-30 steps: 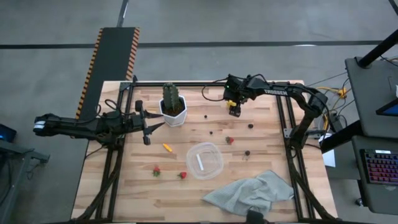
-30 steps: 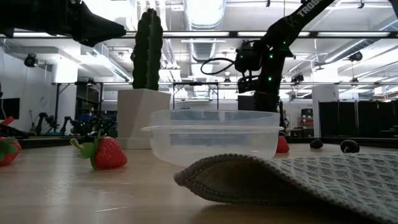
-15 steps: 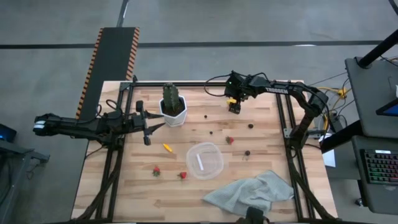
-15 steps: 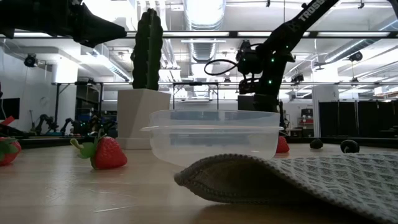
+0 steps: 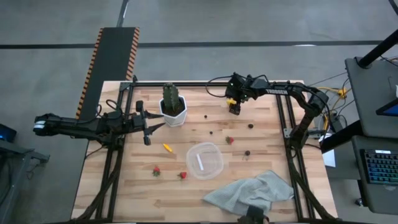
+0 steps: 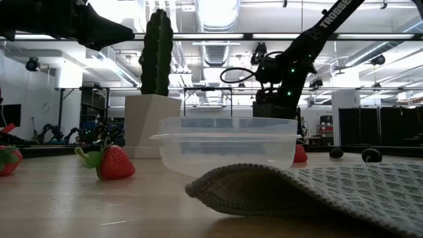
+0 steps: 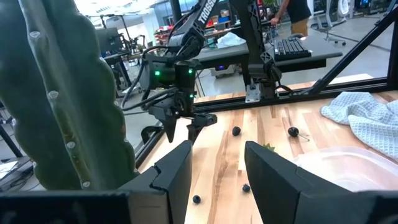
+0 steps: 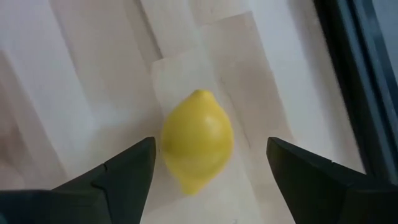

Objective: Pick and placing Produce into tupperware
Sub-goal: Put the yellow lemon into the transparent container, then put the blackberry into the transparent container

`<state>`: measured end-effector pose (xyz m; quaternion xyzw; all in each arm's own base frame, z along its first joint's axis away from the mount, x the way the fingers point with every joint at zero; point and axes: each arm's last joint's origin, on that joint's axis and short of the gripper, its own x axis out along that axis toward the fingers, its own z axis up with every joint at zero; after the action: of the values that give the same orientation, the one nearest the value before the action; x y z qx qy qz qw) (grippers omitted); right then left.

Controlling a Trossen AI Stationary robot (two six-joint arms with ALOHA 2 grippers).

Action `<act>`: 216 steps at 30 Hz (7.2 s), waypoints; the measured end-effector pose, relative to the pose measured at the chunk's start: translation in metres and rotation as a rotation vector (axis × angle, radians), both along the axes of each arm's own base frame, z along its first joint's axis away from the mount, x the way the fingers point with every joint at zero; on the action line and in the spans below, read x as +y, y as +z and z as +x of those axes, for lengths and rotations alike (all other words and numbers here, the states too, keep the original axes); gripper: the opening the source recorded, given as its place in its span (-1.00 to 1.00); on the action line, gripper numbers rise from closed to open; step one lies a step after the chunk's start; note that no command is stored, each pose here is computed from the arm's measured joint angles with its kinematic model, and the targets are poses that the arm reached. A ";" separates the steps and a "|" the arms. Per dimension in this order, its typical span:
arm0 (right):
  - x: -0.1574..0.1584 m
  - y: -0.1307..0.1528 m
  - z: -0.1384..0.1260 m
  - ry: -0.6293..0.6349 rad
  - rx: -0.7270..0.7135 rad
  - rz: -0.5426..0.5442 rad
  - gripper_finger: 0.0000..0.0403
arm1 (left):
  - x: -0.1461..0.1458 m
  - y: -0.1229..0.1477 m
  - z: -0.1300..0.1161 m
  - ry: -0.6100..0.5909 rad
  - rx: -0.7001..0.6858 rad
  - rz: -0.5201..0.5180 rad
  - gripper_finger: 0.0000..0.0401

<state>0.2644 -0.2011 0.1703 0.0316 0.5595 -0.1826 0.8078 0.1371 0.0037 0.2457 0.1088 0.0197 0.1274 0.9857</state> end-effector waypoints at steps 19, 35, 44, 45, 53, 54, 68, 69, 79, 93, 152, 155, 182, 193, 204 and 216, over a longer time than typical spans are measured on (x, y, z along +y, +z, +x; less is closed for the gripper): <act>-0.010 -0.029 0.007 -0.007 0.048 0.072 0.48 | 0.000 -0.001 0.001 0.000 0.009 0.000 -0.33; -0.016 -0.028 0.009 0.009 0.043 0.056 0.36 | 0.000 -0.005 0.005 0.000 0.038 0.001 -0.33; -0.020 -0.028 0.005 -0.012 0.040 0.058 0.21 | 0.000 -0.005 0.006 0.000 0.038 0.001 -0.33; -0.020 -0.028 0.005 -0.011 0.040 0.058 0.18 | 0.000 -0.005 0.005 0.000 0.040 0.001 -0.33; -0.020 -0.028 0.005 -0.013 0.041 0.062 -0.05 | 0.000 -0.005 0.006 0.000 0.039 0.001 -0.33; -0.020 -0.028 0.005 -0.014 0.045 0.066 -0.05 | 0.000 -0.005 0.005 0.000 0.041 0.001 -0.33; -0.017 -0.028 0.002 -0.026 0.056 0.108 -0.05 | 0.000 -0.005 0.005 0.000 0.041 0.001 -0.33; -0.017 -0.028 0.002 -0.032 0.055 0.110 -0.05 | 0.000 -0.005 0.005 0.000 0.040 0.001 -0.33; -0.013 -0.025 -0.001 -0.037 0.050 0.155 -0.05 | 0.000 -0.005 0.005 0.001 0.038 0.001 -0.33; 0.014 0.027 -0.001 -0.005 -0.107 0.173 -0.05 | 0.000 -0.005 0.006 0.001 0.044 0.004 -0.33; 0.254 0.010 0.116 0.416 -0.139 0.216 -0.05 | 0.000 -0.003 0.005 0.000 0.028 0.000 -0.33; 0.254 0.007 0.117 0.415 -0.134 0.216 -0.05 | 0.000 -0.003 0.004 0.000 0.027 0.000 -0.33; 0.254 0.000 0.119 0.406 -0.112 0.206 0.27 | 0.000 -0.004 0.005 0.000 0.031 0.000 -0.33; 0.240 0.065 0.103 0.393 -0.101 -0.037 0.12 | 0.000 -0.004 0.005 0.000 0.032 0.000 -0.33; 0.219 0.116 0.018 0.160 -0.003 -0.251 0.11 | 0.000 -0.004 0.005 0.000 0.034 0.000 -0.33; 0.207 0.112 -0.079 0.031 -0.189 -0.197 0.11 | 0.000 -0.001 0.005 0.000 0.008 0.001 -0.33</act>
<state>0.1857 0.0059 0.2821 -0.0394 0.4609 -0.2201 0.8588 0.1422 0.0035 0.2443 0.1099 0.0238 0.1271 0.9855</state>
